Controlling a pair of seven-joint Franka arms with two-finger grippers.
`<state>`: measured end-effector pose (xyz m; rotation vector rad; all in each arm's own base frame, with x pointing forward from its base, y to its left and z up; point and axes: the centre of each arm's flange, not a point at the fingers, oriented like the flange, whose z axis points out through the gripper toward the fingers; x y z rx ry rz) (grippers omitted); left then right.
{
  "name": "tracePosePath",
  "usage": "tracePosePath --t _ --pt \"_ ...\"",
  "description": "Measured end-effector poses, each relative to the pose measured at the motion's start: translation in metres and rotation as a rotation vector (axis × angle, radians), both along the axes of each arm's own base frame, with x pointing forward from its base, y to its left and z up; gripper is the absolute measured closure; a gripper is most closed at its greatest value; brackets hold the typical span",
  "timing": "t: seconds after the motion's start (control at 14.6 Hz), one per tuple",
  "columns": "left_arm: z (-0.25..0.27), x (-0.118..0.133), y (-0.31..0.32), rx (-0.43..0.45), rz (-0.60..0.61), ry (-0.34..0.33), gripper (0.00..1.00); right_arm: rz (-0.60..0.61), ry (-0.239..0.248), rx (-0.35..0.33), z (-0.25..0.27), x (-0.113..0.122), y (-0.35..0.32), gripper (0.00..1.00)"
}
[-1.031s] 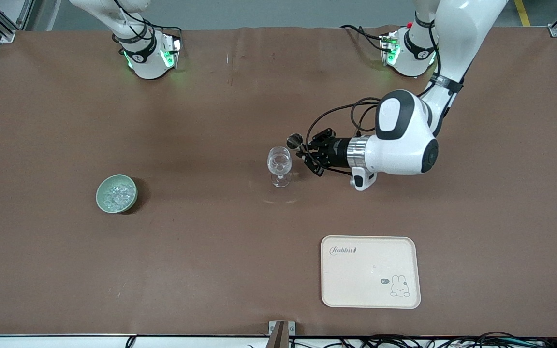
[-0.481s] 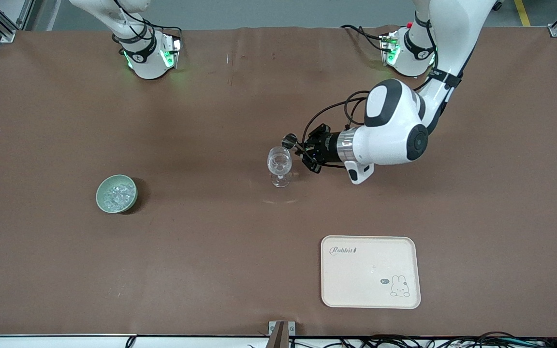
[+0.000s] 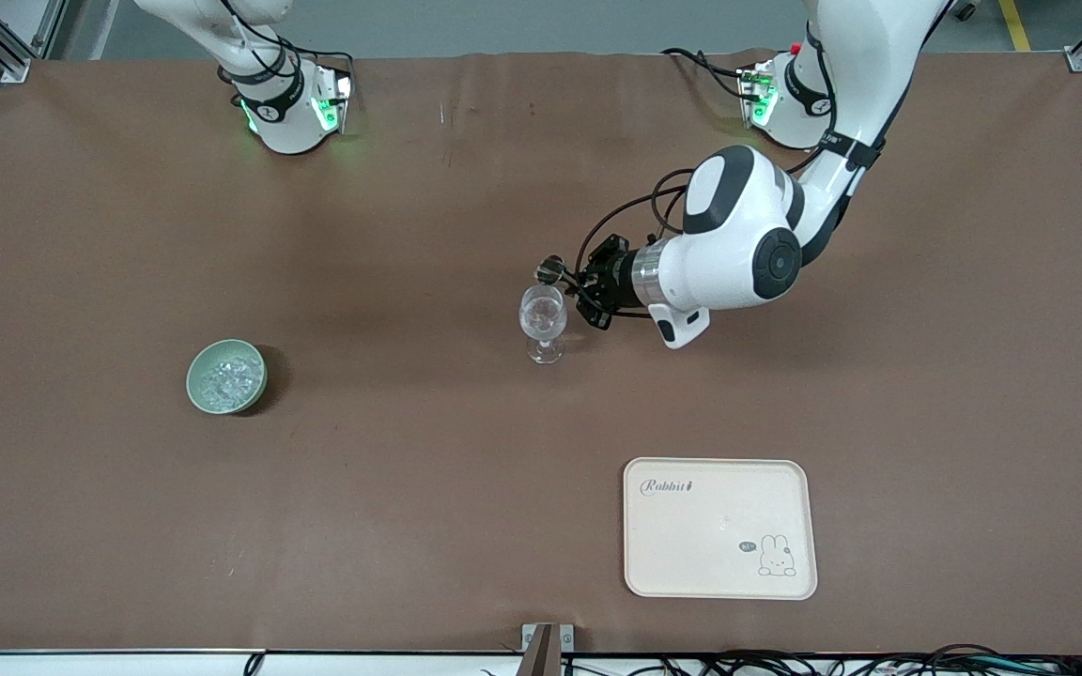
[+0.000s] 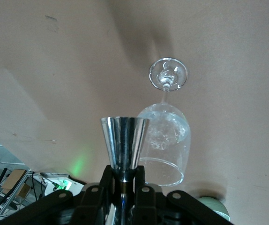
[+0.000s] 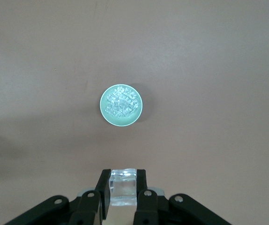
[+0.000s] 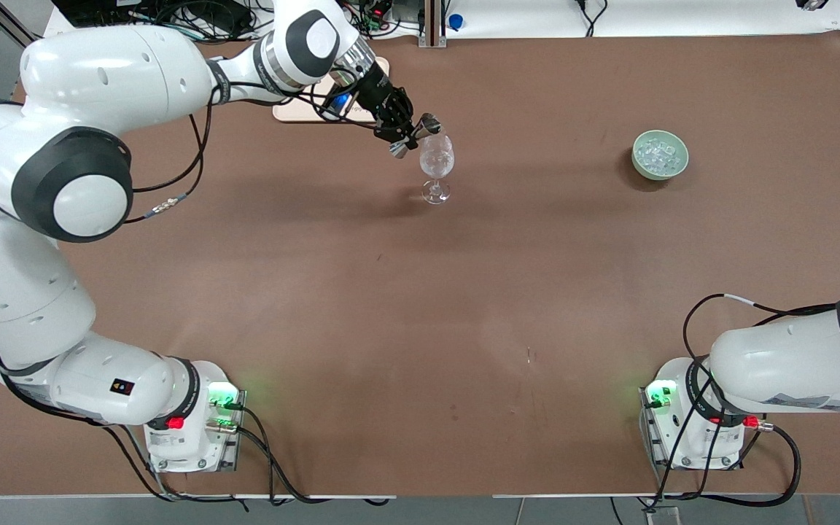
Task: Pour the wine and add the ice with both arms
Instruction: 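Tilt the jigger above the glass rim with the left gripper to pour, then carry the jigger to the tray with the left gripper while the right gripper brings ice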
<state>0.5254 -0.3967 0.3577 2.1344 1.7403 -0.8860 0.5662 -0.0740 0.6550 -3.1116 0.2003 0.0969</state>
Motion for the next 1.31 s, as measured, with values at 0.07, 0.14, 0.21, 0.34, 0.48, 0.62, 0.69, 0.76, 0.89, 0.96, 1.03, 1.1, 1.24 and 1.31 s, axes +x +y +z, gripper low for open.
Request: tracePosePath --t 0.07,0.14,0.21,0.34,0.48,0.62,0.69,0.76,0.89,0.96,1.03,1.1,1.24,1.31 --pt "-0.001 0.001 0.0 0.0 0.002 0.0 0.79 0.001 0.0 0.0 0.0 0.0 0.0 0.74" --pt "0.0 0.003 0.002 -0.001 0.005 -0.002 0.79 0.003 0.0 0.0 0.0 0.0 0.0 0.74" --pt "0.001 0.005 0.003 -0.001 0.009 -0.004 0.79 0.005 0.0 0.0 0.0 0.0 0.0 0.74" --pt "0.002 0.01 0.006 -0.004 0.018 -0.008 0.79 0.006 0.0 0.0 0.0 0.0 0.0 0.74" --pt "0.001 0.016 0.01 -0.007 0.026 -0.009 0.79 0.006 0.0 0.0 0.0 0.0 0.0 0.74" --pt "-0.003 0.024 0.014 -0.023 0.026 -0.012 0.79 0.006 0.0 0.0 0.0 0.0 0.0 0.74" --pt "-0.005 0.027 0.014 -0.049 0.022 -0.011 0.79 0.006 0.0 0.0 0.0 0.0 0.0 0.74" --pt "-0.006 0.029 0.014 -0.086 0.016 -0.012 0.79 0.007 0.0 0.001 0.0 0.0 0.0 0.74" --pt "-0.008 0.038 0.024 -0.159 0.016 -0.022 0.79 0.02 0.005 0.002 0.0 0.0 0.007 0.74" --pt "-0.009 0.045 0.034 -0.195 0.023 -0.025 0.79 0.032 0.015 0.004 -0.001 0.0 0.016 0.74" --pt "-0.011 0.054 0.047 -0.23 0.038 -0.029 0.79 0.039 0.025 0.004 -0.002 0.0 0.028 0.74" --pt "-0.013 0.064 0.062 -0.271 0.056 -0.032 0.79 0.041 0.033 0.003 -0.002 0.0 0.042 0.74" --pt "-0.018 0.084 0.096 -0.353 0.087 -0.032 0.79 0.038 0.041 -0.002 -0.003 0.0 0.078 0.74" --pt "-0.021 0.096 0.115 -0.384 0.109 -0.033 0.79 0.029 0.043 -0.006 -0.003 0.0 0.101 0.74"
